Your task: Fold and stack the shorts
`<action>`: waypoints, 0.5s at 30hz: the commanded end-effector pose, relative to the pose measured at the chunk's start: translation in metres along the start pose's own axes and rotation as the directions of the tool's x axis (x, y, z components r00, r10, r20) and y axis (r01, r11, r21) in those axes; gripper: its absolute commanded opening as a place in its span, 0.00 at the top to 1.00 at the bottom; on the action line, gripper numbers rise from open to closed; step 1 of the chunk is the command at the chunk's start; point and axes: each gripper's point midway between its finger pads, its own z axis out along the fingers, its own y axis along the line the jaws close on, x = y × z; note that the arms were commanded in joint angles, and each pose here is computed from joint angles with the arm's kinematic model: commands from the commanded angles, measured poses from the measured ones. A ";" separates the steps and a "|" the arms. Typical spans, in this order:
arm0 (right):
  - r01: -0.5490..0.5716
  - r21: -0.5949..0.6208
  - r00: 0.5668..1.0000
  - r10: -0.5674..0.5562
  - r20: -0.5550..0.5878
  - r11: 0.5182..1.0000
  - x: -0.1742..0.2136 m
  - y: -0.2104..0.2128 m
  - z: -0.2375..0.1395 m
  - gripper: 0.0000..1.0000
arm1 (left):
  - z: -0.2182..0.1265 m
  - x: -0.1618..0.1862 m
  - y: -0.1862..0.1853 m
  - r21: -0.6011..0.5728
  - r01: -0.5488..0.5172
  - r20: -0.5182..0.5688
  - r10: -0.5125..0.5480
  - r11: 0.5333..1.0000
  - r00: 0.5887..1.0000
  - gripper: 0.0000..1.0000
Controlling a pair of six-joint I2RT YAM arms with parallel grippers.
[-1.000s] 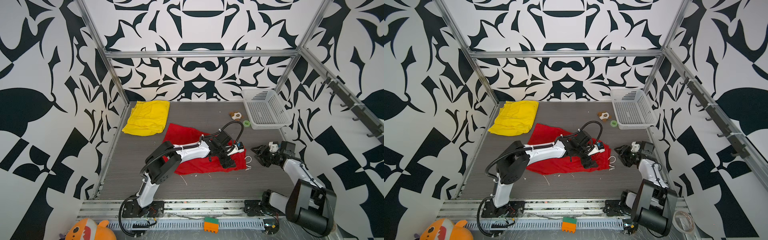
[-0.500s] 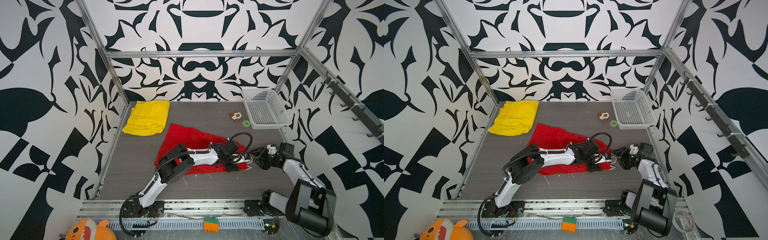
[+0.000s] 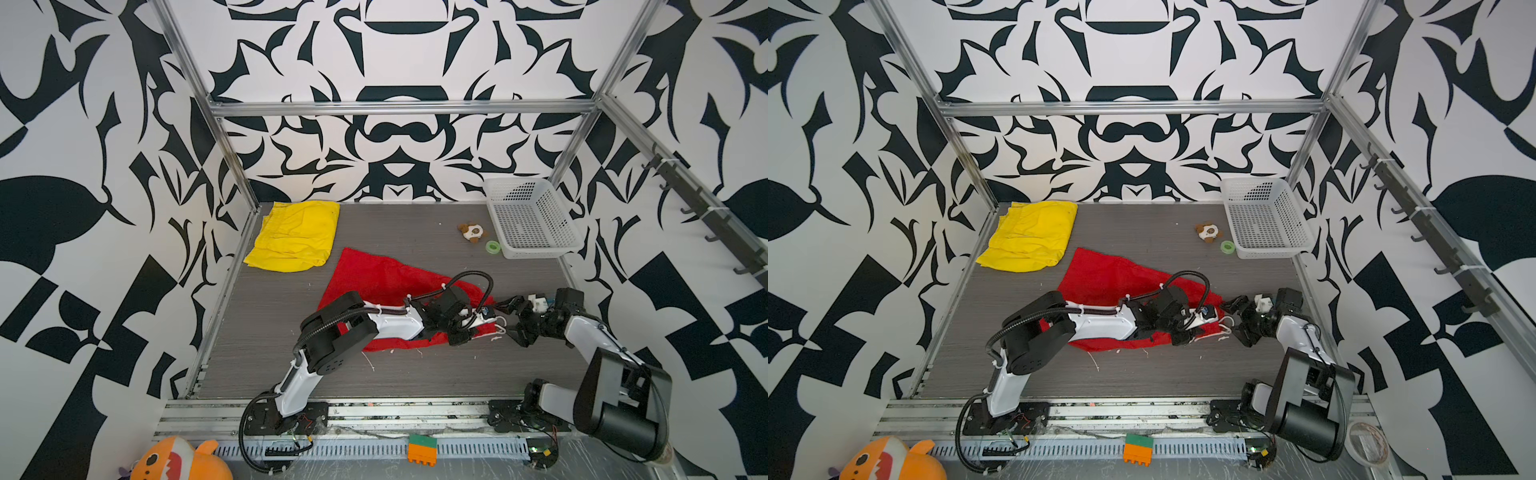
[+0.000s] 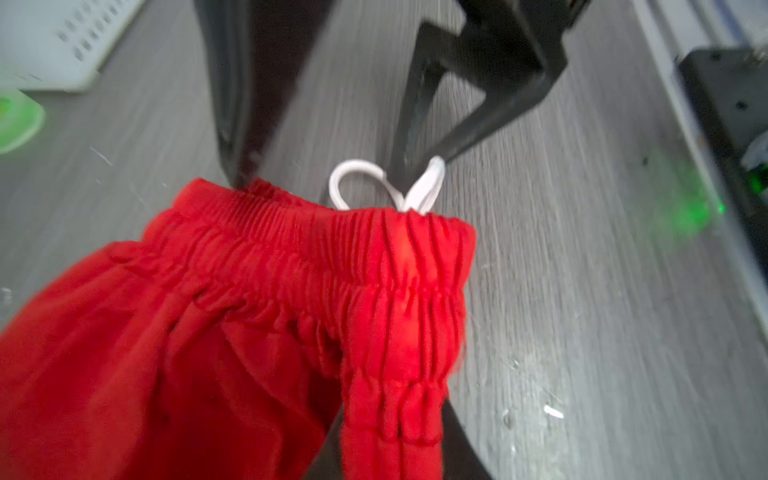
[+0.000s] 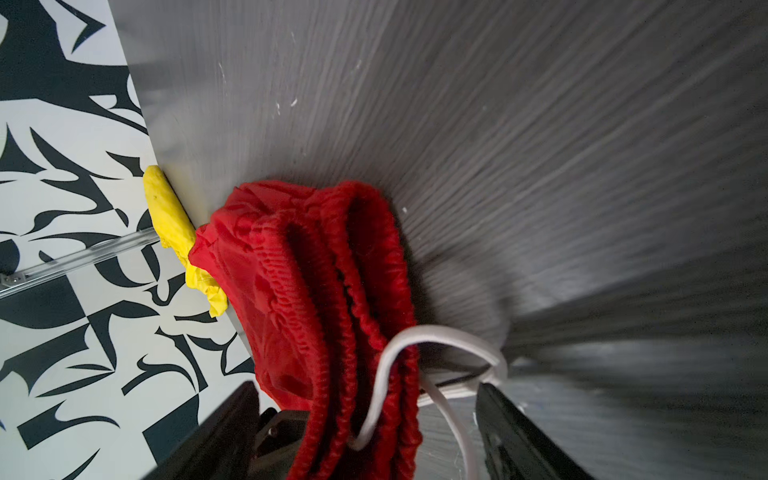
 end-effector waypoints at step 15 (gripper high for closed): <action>0.126 -0.078 0.990 -0.130 -0.053 0.989 0.019 0.047 0.017 0.73 | -0.042 -0.041 0.015 -0.054 0.153 0.123 -0.145 0.987 0.982 0.44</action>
